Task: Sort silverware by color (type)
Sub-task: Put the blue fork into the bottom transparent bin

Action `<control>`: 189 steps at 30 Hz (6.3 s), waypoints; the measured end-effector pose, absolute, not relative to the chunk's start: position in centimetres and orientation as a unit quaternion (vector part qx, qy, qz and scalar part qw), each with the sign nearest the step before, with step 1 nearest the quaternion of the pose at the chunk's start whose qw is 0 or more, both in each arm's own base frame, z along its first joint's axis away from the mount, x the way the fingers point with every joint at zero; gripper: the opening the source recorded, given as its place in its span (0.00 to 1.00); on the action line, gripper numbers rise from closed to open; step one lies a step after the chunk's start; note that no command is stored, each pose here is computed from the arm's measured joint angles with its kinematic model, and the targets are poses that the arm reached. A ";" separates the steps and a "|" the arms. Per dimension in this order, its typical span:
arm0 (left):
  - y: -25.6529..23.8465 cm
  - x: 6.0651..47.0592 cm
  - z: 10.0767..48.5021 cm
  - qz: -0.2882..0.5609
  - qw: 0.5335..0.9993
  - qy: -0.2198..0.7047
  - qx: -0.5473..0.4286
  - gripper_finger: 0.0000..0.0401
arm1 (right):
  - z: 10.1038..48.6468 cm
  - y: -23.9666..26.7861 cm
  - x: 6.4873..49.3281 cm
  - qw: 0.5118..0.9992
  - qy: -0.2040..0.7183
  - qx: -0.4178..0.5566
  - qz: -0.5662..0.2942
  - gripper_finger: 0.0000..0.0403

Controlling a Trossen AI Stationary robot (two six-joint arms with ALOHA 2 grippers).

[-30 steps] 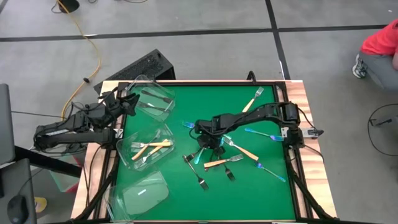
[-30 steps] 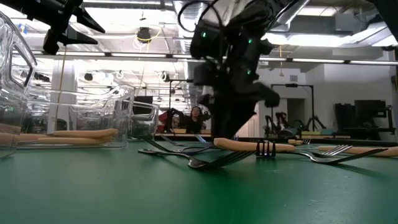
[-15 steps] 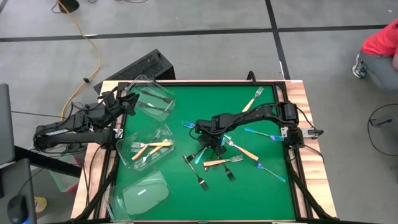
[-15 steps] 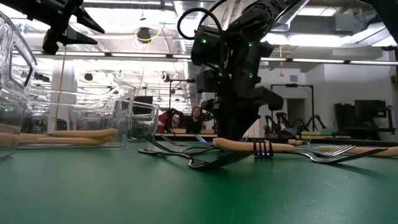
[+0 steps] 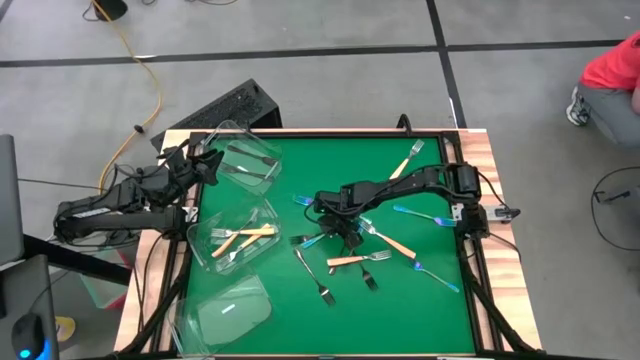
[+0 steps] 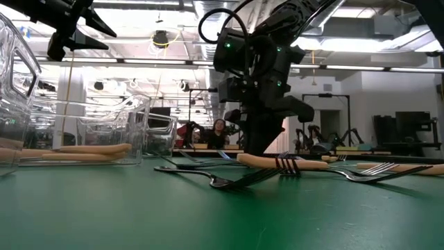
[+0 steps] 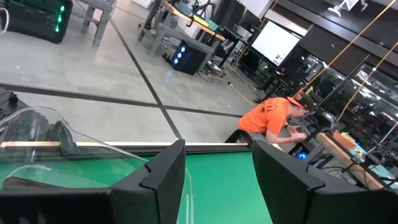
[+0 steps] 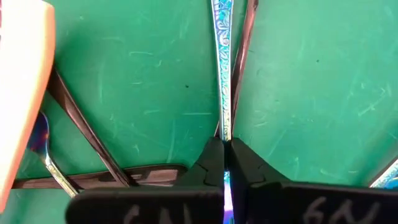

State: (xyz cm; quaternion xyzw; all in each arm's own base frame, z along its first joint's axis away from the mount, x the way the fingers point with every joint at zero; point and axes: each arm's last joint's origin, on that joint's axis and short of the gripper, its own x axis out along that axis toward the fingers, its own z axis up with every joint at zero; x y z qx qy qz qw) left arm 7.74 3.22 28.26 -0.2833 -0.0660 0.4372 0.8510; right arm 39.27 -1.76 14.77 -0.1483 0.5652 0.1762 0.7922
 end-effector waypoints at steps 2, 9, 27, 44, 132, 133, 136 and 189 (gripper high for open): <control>3.2 7.7 28.3 0.437 0.851 -0.066 -0.283 0.43 | 14.8 -1.7 39.3 0.793 0.567 -0.142 0.171 0.02; 3.2 7.7 28.3 0.437 0.851 -0.066 -0.284 0.43 | 15.2 -1.7 39.0 0.798 0.577 -0.103 0.144 0.03; 3.2 7.7 28.3 0.437 0.851 -0.066 -0.284 0.43 | 19.5 -0.8 38.2 0.834 0.547 0.001 0.072 0.03; 3.1 7.8 27.9 0.413 0.867 -0.034 -0.276 0.43 | 23.9 0.9 42.4 0.959 0.268 0.089 -0.019 0.03; 2.6 7.2 25.5 0.397 0.857 0.095 -0.315 0.43 | 16.9 16.2 57.2 0.963 0.201 0.056 0.171 0.06; 2.6 7.2 25.4 0.396 0.858 0.096 -0.313 0.43 | 16.9 16.2 57.2 0.963 0.201 0.056 0.171 0.06; 2.6 7.2 25.4 0.397 0.858 0.097 -0.313 0.43 | 16.9 16.2 57.2 0.963 0.201 0.056 0.171 0.08; 2.6 7.2 25.4 0.383 0.859 0.101 -0.323 0.43 | 32.3 10.2 52.1 0.965 0.222 0.055 0.125 0.21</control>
